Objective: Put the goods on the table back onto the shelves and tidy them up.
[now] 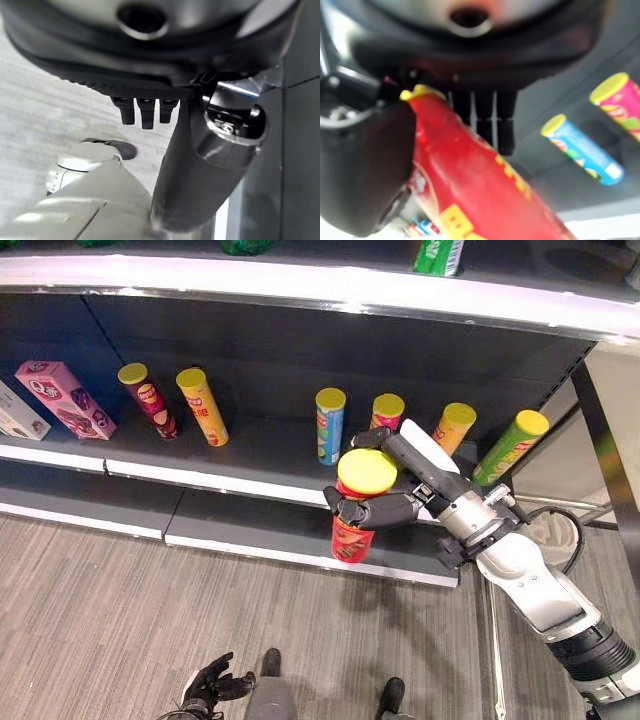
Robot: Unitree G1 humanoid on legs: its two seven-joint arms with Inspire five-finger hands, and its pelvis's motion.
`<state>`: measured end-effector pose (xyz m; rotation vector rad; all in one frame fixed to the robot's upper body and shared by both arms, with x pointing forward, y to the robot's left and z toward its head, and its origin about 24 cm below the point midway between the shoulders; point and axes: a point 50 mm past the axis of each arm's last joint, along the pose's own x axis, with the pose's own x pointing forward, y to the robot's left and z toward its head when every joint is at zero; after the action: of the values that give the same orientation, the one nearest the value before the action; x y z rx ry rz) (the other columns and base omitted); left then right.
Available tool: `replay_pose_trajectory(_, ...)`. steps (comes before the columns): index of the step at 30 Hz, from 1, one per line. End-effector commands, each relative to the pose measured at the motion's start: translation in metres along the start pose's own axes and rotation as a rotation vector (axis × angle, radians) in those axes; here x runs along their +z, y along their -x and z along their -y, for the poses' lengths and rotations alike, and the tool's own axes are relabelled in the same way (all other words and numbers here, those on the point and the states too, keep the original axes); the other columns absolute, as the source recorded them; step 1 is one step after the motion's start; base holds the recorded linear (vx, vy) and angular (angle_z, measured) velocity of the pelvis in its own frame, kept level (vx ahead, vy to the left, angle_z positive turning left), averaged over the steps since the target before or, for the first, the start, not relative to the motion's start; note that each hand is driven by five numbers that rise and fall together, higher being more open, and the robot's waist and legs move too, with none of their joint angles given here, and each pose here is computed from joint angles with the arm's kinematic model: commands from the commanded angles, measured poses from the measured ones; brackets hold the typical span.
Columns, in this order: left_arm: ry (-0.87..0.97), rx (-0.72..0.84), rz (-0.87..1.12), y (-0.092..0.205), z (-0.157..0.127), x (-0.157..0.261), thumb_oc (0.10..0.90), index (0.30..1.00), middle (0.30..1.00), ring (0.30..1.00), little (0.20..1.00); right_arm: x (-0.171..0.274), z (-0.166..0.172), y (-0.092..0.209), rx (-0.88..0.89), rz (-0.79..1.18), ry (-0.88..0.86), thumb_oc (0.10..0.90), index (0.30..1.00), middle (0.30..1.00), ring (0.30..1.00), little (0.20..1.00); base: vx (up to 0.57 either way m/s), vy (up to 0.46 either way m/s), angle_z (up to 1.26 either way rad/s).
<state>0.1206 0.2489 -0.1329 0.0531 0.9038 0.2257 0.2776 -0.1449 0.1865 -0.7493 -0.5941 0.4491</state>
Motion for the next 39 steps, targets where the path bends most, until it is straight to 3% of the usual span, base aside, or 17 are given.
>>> replay_pose_trajectory(1,-0.079,0.010,0.008,0.005,-0.009,-0.004,0.800,0.900,0.900,0.900,0.900,0.043,0.030,-0.011,-0.150,0.238,0.054,0.400,0.300,0.300,0.300,0.300,0.11,0.253,0.07)
replay_pose_trajectory(6,-0.180,0.009,0.015,0.004,-0.018,0.002,0.800,0.900,0.900,0.900,0.900,0.041,0.028,-0.008,-0.181,0.213,0.088,0.400,0.300,0.300,0.300,0.300,0.08,0.441,0.12)
replay_pose_trajectory(13,-0.138,0.078,-0.001,0.006,-0.035,0.000,0.800,0.900,0.900,0.900,0.900,0.048,0.019,-0.020,-0.168,0.256,0.070,0.400,0.300,0.300,0.300,0.300,-0.01,0.219,-0.27)
replay_pose_trajectory(30,-0.131,0.009,0.065,0.002,-0.004,0.013,0.800,0.900,0.900,0.900,0.900,0.056,0.007,-0.055,-0.289,0.285,0.162,0.400,0.300,0.300,0.300,0.300,0.00,-0.028,0.16)
replay_pose_trajectory(35,-0.147,0.008,0.083,0.001,0.000,0.017,0.800,0.900,0.900,0.900,0.900,0.055,0.013,-0.064,-0.393,0.274,0.246,0.400,0.300,0.300,0.300,0.300,-0.05,-0.006,0.40)
replay_pose_trajectory(39,-0.138,-0.007,0.150,0.000,0.007,0.031,0.800,0.900,0.900,0.900,0.900,0.053,0.050,-0.076,-0.606,0.244,0.447,0.400,0.300,0.300,0.300,0.300,-0.08,-0.020,0.39)
